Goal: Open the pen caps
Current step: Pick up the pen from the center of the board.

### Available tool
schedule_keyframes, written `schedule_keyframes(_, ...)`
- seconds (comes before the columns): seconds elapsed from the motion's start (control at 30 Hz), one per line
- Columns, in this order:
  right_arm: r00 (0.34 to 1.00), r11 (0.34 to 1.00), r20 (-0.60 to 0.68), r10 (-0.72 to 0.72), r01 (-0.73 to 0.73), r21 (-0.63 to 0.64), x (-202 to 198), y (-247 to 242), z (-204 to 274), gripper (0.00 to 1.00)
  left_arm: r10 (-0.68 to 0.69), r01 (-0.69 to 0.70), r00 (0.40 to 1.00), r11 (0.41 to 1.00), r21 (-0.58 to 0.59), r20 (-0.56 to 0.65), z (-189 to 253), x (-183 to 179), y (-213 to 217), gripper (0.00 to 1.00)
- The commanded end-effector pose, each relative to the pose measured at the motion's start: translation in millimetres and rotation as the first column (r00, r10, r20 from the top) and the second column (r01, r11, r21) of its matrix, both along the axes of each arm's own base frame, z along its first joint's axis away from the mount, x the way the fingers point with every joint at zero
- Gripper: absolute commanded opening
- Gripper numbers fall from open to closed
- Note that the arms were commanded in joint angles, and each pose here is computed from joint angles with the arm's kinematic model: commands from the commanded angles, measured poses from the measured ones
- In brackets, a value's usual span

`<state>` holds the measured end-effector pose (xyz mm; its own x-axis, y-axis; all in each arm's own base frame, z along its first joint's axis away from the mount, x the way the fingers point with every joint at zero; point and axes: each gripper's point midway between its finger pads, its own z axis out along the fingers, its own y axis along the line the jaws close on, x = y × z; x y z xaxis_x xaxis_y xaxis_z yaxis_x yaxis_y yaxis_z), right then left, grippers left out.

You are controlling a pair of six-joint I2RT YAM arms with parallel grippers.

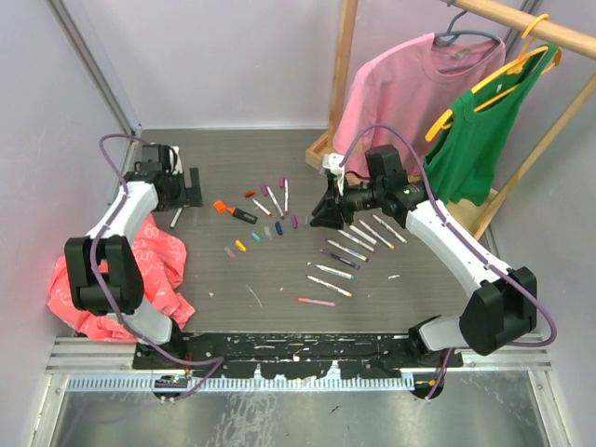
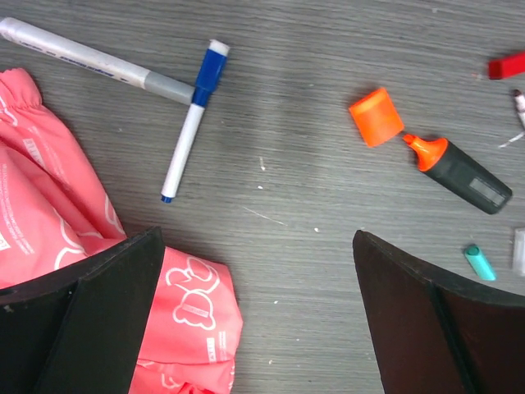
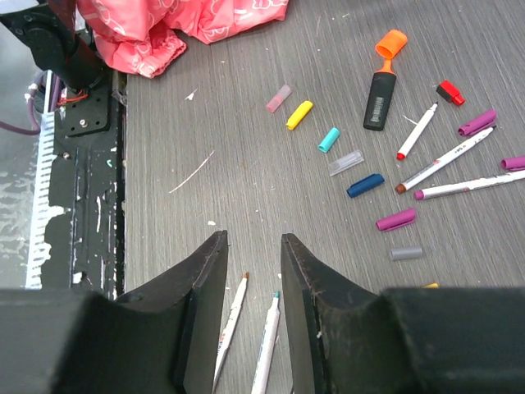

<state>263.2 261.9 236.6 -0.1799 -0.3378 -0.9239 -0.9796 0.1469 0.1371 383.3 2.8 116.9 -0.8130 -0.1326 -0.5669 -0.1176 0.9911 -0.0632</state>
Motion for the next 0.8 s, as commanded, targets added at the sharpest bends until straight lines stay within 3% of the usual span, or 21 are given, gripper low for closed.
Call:
schedule_keyframes(0.0, 0.998, 0.999, 0.045, 0.038, -0.040, 0.032, -4, 1, 12, 0.38, 0.008, -0.008, 1.000, 1.000, 0.014, 0.018, 1, 16, 16, 1.00)
schedule_keyframes(0.27, 0.999, 0.999, 0.023, 0.035, -0.036, 0.032, -1, 0, 8, 0.39, 0.030, -0.032, 0.996, 0.999, -0.019, -0.090, -31, 23, 26, 0.92)
schedule_keyframes(0.47, 0.999, 0.999, 0.018, 0.034, -0.035, 0.034, 0, -1, 7, 0.39, 0.036, -0.042, 0.986, 0.999, -0.031, -0.163, -52, 27, 30, 0.75)
schedule_keyframes(0.77, 0.999, 0.999, -0.004, 0.038, -0.038, 0.035, 0, -1, 3, 0.39, 0.068, -0.077, 0.970, 0.997, -0.030, -0.232, -70, 35, 40, 0.65)
